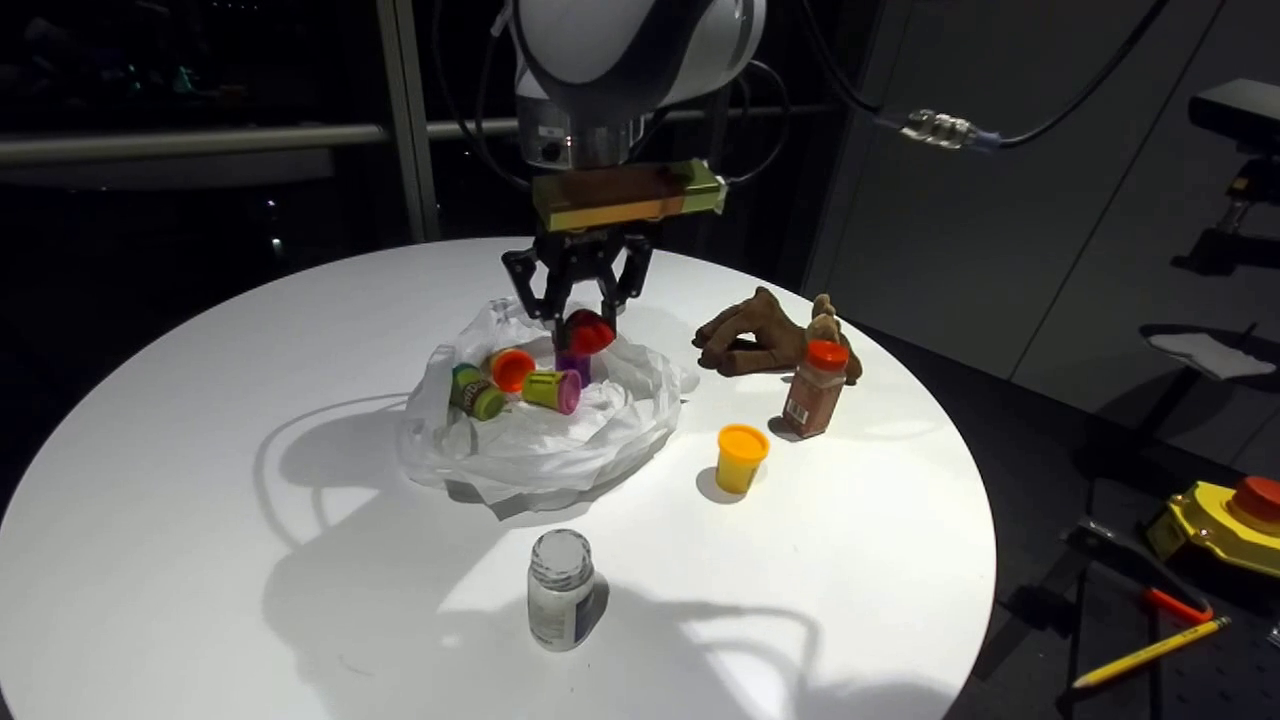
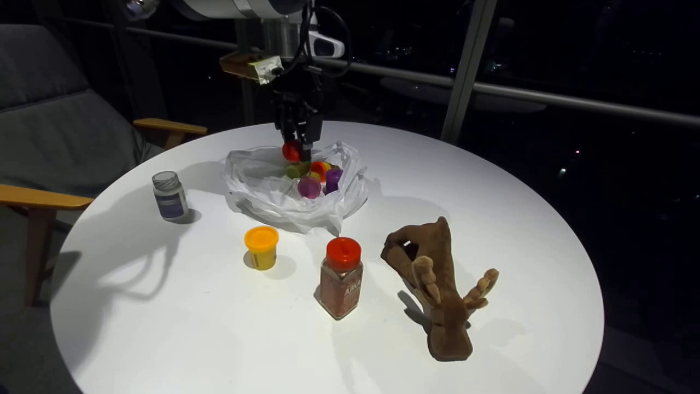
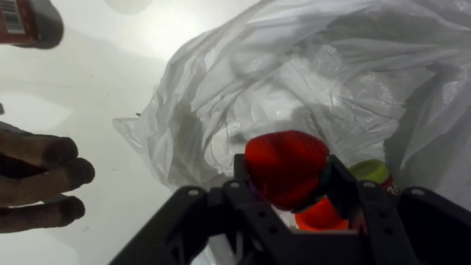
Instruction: Pick up the objects from the plastic bag and put them on the table.
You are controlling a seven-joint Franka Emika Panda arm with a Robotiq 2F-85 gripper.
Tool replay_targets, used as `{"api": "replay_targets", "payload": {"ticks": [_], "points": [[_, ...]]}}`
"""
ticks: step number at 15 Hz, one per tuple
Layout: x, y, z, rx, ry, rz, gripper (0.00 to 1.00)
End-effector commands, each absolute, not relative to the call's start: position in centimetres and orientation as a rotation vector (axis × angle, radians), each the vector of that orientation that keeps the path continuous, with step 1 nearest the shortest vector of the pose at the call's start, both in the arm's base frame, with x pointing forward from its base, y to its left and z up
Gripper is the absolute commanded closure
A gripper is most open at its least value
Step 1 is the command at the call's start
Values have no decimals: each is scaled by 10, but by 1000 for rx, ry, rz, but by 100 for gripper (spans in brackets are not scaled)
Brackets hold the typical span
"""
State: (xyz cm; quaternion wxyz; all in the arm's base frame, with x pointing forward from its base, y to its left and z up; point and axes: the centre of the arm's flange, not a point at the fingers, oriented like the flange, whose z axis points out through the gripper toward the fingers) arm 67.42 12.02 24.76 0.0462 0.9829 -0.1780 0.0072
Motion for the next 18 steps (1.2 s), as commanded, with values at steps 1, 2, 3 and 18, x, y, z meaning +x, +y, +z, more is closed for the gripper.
{"api": "replay_targets", "payload": {"ticks": [1, 2, 3, 18], "points": [[593, 120, 259, 3032, -505, -16, 72], [580, 123, 251, 3032, -490, -48, 72], [568, 127, 241, 3038, -471, -84, 72], [443, 229, 153, 3104, -49, -22, 16]]}}
